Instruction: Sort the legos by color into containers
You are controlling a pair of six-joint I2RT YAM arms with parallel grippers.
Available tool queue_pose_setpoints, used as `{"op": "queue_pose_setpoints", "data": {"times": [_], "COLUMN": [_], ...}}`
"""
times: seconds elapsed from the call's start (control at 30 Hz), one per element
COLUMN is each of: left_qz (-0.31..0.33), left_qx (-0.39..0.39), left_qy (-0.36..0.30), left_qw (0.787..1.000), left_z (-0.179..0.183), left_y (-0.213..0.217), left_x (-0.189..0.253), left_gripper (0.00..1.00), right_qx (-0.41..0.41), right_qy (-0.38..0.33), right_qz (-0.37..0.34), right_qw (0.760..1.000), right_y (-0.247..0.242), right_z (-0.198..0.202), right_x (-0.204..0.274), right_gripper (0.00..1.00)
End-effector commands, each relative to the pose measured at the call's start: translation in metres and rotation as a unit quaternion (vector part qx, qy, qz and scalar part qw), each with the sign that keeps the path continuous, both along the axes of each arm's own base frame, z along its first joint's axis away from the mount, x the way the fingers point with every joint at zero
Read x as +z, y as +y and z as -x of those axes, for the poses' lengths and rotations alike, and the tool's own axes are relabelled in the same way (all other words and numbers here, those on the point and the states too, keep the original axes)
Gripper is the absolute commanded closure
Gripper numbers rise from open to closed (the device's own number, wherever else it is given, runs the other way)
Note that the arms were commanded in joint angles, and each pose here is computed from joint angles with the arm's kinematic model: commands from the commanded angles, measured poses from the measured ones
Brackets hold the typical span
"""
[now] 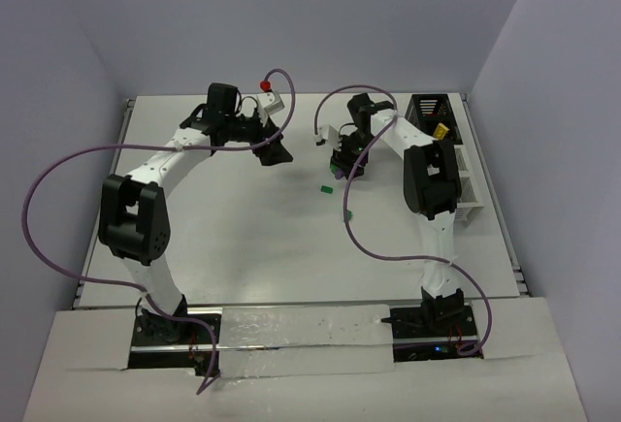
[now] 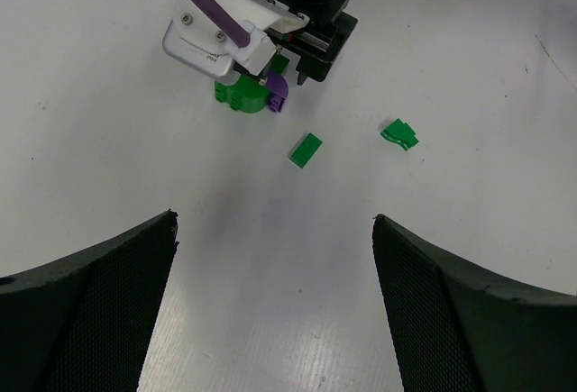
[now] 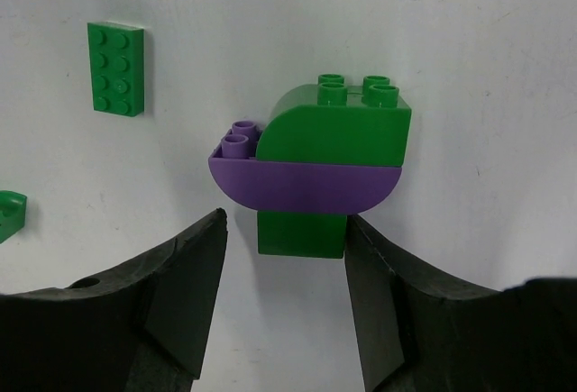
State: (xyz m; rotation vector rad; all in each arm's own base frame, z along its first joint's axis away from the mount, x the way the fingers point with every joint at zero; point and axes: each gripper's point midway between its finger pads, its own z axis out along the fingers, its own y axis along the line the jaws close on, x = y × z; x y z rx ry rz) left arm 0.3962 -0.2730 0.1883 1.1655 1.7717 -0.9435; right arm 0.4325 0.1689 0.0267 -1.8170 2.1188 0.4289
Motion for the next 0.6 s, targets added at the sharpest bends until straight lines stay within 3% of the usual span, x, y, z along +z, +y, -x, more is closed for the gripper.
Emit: {"op": "queue_pose_setpoints", "data": {"times": [0.0,0.2,0.4,0.47,0.57], "left_qz": [0.02,0.017,0.026,0.033,0.054], "left_qx": [-0.01,-0.007,0.002,0.007,0.029], "left_qy": [-0.027,-0.025,-0.011,-0.004,0.034], "left_qw": [0.999,1.0,1.0,0.999,0.998], "left_z": [-0.007,-0.006,-0.009,-0.01,-0.01], "left_y": [-0.004,-0.003,0.0,0.0,0.001], "left_x": [0.024,0.023,0.023,0.024,0.025], "left_gripper": [0.06,0.06,0.07,0.07,0.07], "right_qx": [-0.007,-0.017,-0.021,-0.023,-0.027], "right_qy": [-0.015,-0.02,-0.019,-0.022,-0.03], "right_qz": [-0.01,-0.02,-0.025,-0.028,-0.048], "right_qw": [1.0,0.999,0.999,0.999,0.998], "right_y": [0.008,0.015,0.015,0.016,0.019], "right_z": [-0.006,-0.01,-0.006,-0.005,0.003], "right_x": [0.01,0.009,0.01,0.015,0.036], "right_gripper": [0.39,0.48,0.93,1.0,1.0]}}
